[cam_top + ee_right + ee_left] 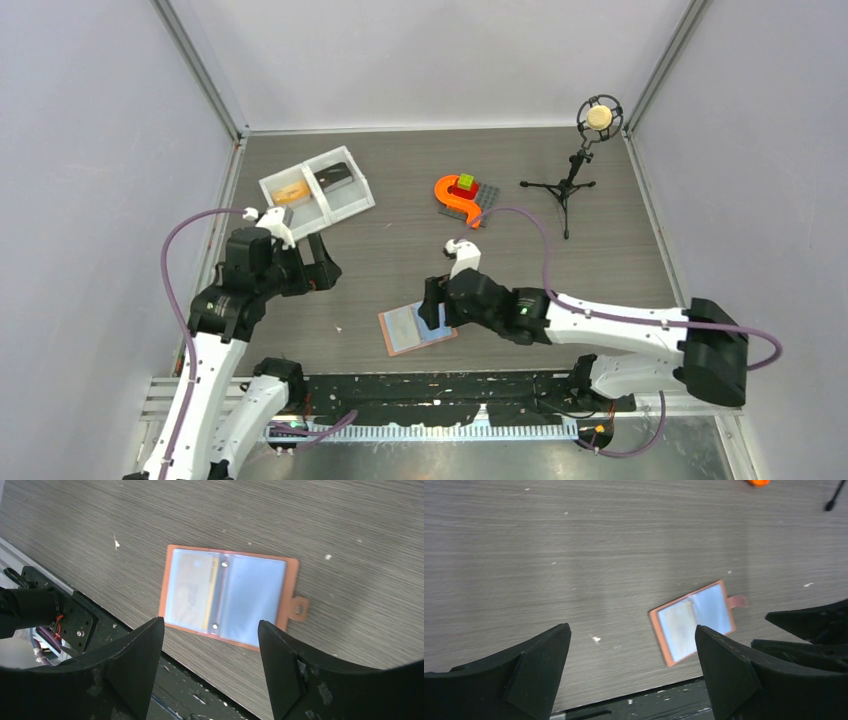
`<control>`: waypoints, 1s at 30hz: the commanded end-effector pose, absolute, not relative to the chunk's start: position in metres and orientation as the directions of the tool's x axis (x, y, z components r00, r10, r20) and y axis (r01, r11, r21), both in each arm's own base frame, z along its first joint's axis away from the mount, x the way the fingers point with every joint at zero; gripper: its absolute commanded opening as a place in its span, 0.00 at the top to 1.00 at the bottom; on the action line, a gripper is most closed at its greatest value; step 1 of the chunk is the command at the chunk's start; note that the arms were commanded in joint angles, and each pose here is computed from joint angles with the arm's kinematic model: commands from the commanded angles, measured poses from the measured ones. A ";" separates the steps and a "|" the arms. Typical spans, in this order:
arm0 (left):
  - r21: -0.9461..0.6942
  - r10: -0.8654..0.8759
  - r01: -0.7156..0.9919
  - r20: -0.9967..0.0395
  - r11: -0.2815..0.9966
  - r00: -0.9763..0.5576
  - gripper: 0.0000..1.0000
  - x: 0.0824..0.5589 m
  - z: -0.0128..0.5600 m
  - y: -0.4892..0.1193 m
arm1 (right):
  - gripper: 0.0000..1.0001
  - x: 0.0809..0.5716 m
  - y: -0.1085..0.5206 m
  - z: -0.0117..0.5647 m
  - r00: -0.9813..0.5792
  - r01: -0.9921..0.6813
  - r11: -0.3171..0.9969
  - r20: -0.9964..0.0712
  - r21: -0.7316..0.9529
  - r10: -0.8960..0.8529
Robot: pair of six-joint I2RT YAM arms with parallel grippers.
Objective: Take the credit cards out of the card holder
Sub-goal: Remove the credit card from the card holder.
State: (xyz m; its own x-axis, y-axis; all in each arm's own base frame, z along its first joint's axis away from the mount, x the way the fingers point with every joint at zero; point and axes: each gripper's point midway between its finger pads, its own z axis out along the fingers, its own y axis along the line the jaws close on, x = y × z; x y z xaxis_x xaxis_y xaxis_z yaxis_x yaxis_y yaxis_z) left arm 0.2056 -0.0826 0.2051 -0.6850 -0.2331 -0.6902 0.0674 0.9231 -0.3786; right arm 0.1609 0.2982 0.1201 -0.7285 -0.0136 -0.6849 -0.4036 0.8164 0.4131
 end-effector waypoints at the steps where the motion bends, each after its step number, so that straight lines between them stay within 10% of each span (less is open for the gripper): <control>1: -0.244 -0.173 0.002 -0.696 0.970 -0.696 0.00 0.192 0.193 -0.054 | 0.26 0.169 0.329 0.135 -0.686 -0.388 0.838 -0.728 0.383 0.015; 30: -0.234 -0.219 -0.053 -0.775 0.971 -0.593 0.01 0.186 0.204 -0.039 | 0.37 0.153 0.398 0.033 -0.696 -0.486 0.871 -0.635 0.074 -0.335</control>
State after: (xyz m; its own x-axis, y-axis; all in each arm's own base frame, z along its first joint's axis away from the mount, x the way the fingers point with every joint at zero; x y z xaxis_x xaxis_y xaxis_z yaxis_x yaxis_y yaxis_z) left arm 0.1840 -0.0406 0.2033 -0.6023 -0.2234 -0.7664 -0.0500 0.9687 -0.2430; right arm 0.1480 0.3932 0.0280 -0.7228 -0.3305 -0.6069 -0.4836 0.8693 0.1026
